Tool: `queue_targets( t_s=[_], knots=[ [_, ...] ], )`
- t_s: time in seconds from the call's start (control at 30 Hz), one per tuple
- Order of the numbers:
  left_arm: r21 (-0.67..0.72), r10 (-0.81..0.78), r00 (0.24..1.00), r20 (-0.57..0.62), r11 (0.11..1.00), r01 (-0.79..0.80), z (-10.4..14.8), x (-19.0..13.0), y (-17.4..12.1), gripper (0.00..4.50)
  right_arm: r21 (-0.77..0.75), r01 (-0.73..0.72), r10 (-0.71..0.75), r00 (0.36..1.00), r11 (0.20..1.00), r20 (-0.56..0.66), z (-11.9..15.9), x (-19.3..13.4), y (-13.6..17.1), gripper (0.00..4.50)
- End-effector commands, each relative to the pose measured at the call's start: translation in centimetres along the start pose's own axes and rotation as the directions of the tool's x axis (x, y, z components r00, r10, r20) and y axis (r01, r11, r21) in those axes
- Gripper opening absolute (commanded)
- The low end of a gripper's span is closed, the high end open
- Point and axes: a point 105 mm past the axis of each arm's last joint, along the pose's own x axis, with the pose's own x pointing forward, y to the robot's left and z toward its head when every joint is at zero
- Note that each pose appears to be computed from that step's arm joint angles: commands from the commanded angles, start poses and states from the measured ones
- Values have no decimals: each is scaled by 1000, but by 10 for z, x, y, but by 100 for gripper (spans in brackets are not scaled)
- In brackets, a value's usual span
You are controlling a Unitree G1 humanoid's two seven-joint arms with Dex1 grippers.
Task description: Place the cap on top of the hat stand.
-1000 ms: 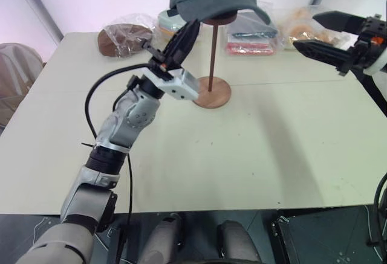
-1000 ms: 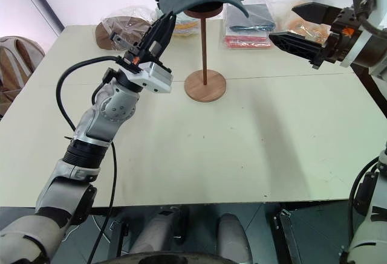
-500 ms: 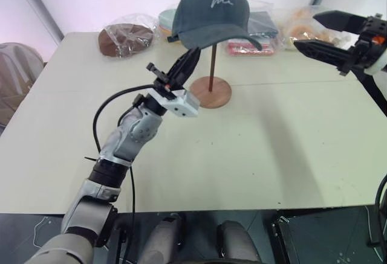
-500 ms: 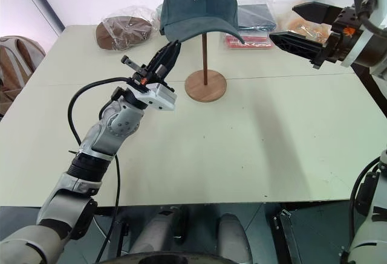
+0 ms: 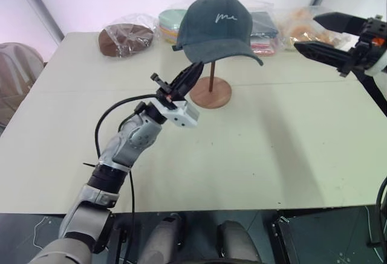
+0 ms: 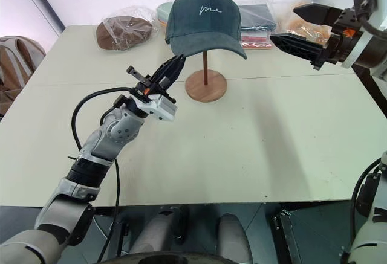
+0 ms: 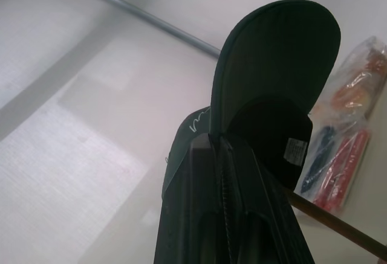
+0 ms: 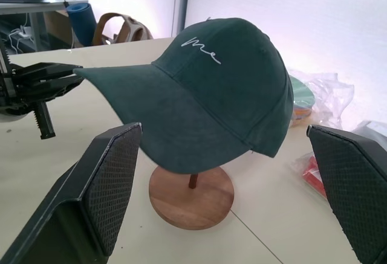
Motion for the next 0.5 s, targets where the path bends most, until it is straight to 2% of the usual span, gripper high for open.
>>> queue_targets(
  t_s=[0.03,0.1,0.3,0.33,0.5],
  knots=[
    [-15,23,999,28,1000,-22,7,-4,9,34,-66,8,-5,999,998,33,17,-4,2,450],
    [-24,14,1000,25,1000,-14,7,-8,7,105,-66,6,-4,999,998,33,17,-4,2,450],
    [-63,-23,1000,14,998,24,7,-20,0,406,-73,-13,15,1000,997,19,15,-2,3,450],
    [-70,-29,1000,13,997,29,7,-22,-1,444,-74,-20,21,1000,997,13,14,-2,4,450],
    [-145,-95,995,18,985,96,13,-36,-11,444,-80,-32,32,999,996,4,14,-1,4,450]
  ],
)
